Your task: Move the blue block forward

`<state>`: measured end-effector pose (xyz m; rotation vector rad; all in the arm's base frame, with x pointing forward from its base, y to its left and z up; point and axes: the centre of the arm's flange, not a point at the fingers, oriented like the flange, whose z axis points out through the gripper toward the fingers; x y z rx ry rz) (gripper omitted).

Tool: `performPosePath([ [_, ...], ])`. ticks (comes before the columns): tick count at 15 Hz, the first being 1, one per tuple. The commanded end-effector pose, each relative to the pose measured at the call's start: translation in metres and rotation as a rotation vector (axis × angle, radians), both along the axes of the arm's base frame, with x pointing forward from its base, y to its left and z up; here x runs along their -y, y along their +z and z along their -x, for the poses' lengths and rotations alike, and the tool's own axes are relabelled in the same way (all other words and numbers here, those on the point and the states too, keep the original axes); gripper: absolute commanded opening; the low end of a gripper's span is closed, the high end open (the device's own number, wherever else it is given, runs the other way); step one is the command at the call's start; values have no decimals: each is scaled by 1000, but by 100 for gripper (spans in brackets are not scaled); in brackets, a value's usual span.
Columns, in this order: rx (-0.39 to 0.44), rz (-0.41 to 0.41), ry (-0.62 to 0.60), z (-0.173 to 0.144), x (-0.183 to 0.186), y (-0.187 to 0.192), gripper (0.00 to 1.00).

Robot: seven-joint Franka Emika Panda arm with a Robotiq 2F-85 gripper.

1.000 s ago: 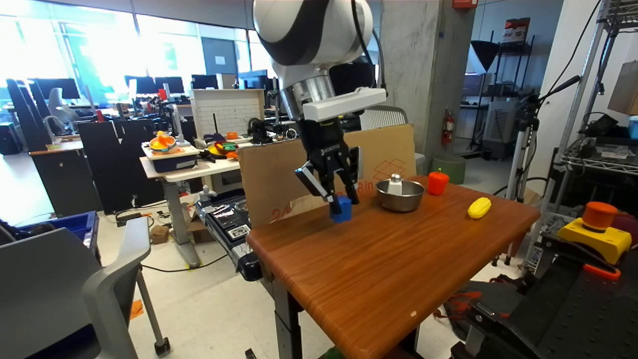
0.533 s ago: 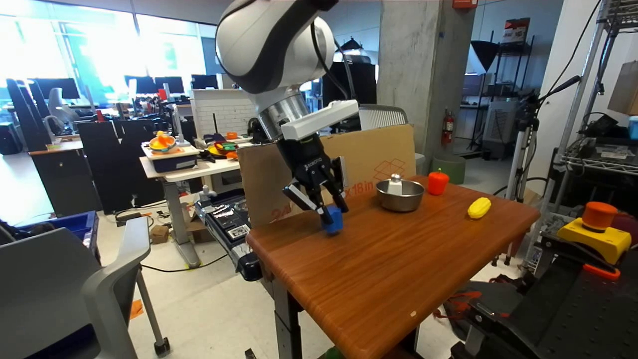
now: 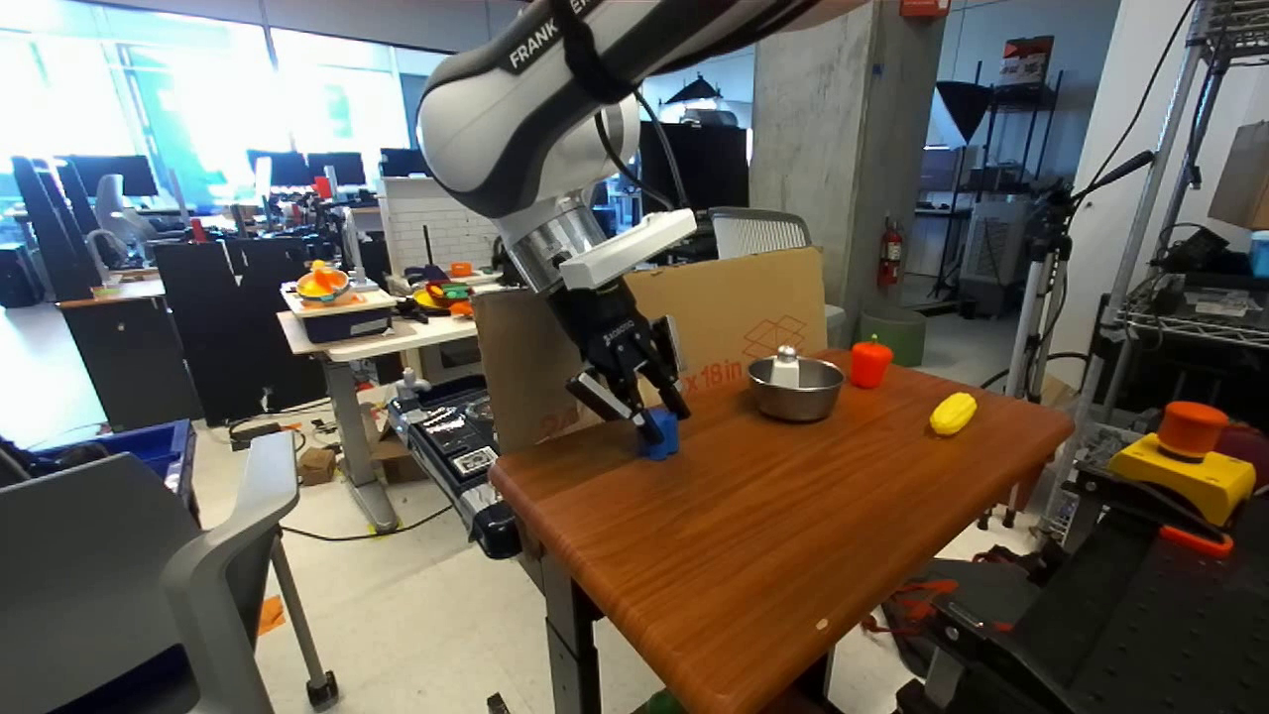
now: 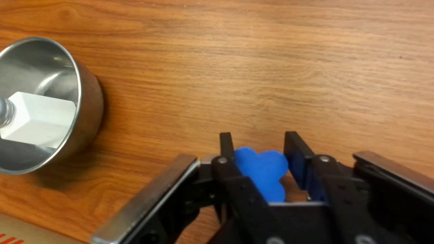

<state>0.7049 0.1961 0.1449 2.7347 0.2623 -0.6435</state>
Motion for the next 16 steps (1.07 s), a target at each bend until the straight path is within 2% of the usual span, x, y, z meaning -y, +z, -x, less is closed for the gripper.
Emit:
performPosePath([
  [1,-5,9,37,-38,-9,-1,74],
  [4,18,-17,38,-29,-3,13,97],
  [5,27,-30,26,-24,1,21,100],
  [8,109,-83,-11,-6,19,41,100],
  [12,207,-246,-137,-6,44,74,100],
  [13,179,-177,-76,-41,24,56,100],
  [16,195,-223,-123,-46,41,73,100],
])
